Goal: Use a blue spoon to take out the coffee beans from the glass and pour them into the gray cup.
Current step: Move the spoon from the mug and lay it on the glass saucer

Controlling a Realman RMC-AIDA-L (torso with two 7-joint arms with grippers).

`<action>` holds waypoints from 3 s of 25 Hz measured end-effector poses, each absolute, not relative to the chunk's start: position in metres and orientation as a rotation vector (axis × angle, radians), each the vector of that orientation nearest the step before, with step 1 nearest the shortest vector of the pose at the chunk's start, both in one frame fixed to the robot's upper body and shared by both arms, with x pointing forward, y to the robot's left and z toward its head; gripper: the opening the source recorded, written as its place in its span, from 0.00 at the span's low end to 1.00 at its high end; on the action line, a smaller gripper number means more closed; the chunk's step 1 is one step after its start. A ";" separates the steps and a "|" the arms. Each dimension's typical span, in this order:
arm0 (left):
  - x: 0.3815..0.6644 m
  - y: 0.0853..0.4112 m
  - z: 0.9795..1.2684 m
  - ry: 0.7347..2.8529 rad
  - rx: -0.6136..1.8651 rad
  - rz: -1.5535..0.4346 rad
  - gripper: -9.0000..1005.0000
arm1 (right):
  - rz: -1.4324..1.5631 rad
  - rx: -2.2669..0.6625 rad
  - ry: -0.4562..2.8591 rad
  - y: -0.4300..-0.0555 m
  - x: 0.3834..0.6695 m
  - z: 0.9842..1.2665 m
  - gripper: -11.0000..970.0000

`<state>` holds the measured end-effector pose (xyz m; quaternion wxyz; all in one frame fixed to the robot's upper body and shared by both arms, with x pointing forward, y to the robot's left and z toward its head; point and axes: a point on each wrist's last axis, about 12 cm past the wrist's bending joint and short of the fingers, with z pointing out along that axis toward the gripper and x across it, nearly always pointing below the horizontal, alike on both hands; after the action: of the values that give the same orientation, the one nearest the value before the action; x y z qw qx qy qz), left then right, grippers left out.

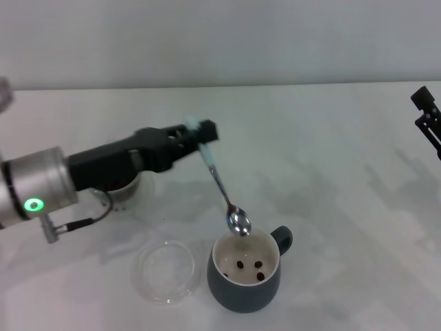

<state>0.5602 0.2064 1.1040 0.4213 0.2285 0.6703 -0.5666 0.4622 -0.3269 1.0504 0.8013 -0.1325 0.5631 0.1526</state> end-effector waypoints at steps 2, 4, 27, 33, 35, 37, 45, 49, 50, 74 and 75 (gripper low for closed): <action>0.557 0.221 1.104 1.665 0.492 -1.429 0.13 | 0.327 -0.284 1.207 -0.327 0.462 1.050 0.80; 0.551 0.236 1.102 1.648 0.416 -1.429 0.13 | 0.327 -0.284 1.206 -0.327 0.463 1.051 0.80; 0.485 0.308 1.041 1.820 0.012 -1.290 0.16 | 0.322 -0.279 1.193 -0.328 0.462 1.052 0.80; 0.496 0.301 1.037 1.891 -0.012 -1.301 0.16 | 0.321 -0.278 1.196 -0.329 0.461 1.052 0.80; 0.500 0.300 1.038 1.905 -0.016 -1.305 0.16 | 0.321 -0.278 1.197 -0.329 0.461 1.052 0.80; 0.504 0.298 1.039 1.914 -0.021 -1.310 0.16 | 0.319 -0.276 1.197 -0.329 0.461 1.052 0.80; 0.511 0.283 1.035 1.959 0.000 -1.318 0.16 | 0.313 -0.270 1.194 -0.330 0.461 1.052 0.80; 0.512 0.271 1.029 1.995 0.026 -1.312 0.16 | 0.314 -0.264 1.188 -0.330 0.462 1.053 0.80; 0.512 0.269 1.028 2.005 0.032 -1.308 0.16 | 0.316 -0.263 1.187 -0.330 0.462 1.053 0.80; 0.513 0.262 1.021 2.051 0.063 -1.272 0.27 | 0.320 -0.268 1.188 -0.328 0.467 1.054 0.80; 0.513 0.262 1.021 2.052 0.062 -1.272 0.27 | 0.320 -0.268 1.188 -0.328 0.467 1.054 0.80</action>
<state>0.5125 0.2623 1.0214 0.3554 0.0242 0.7941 -0.4925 0.4673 -0.3284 1.0545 0.8083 -0.1251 0.5556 0.1495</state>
